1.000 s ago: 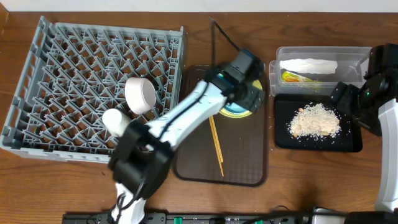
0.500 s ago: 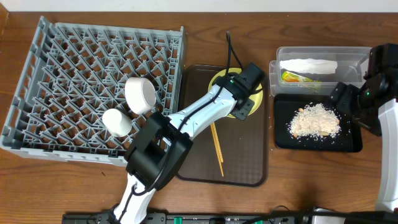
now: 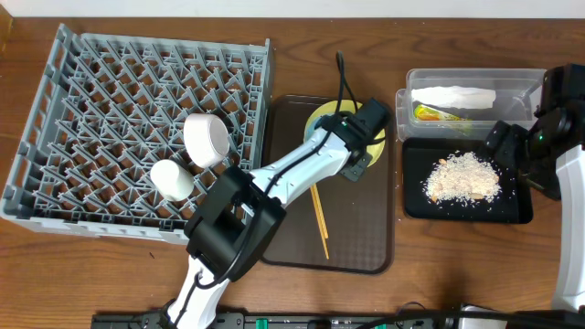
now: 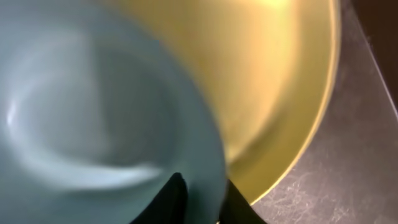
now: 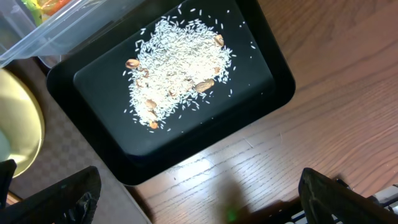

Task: Sort waste into correct bins and load items into the dishwasher
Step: 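Reach the left gripper to the blue bowl on the yellow plate and grasp it, then lift the blue bowl and carry it over the dish rack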

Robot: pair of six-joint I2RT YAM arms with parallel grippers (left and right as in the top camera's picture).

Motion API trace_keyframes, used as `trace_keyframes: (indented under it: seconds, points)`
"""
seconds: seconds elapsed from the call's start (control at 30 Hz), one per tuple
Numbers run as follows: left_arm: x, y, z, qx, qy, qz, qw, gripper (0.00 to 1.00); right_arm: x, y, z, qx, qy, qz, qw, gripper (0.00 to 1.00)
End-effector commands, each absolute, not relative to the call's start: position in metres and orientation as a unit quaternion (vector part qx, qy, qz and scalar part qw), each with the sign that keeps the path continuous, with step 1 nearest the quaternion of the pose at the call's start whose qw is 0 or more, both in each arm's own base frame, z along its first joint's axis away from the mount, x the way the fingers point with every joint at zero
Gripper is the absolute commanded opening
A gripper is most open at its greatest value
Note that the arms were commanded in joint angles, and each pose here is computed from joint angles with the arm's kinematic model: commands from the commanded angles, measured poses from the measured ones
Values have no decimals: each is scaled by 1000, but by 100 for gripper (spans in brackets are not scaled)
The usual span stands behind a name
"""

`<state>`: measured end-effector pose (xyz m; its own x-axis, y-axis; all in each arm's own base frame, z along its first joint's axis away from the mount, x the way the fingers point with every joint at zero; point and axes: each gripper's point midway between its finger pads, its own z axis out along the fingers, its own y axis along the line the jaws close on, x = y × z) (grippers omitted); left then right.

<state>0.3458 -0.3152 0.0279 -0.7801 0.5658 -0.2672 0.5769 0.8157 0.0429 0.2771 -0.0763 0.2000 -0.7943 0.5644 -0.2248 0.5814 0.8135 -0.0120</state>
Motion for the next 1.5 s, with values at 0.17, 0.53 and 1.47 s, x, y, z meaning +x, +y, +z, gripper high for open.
trace_keyframes:
  seconds: [0.17,0.53,1.47]
  points:
    - [345,-312,32,305,942,-16,139,8,278,-78,209,300,946,-38,119,99]
    - [368,-297,158,278,921,-62,266,8,277,-78,208,300,946,-38,117,99]
    - [448,-110,271,114,771,-559,283,8,273,-77,207,300,947,-39,108,99]
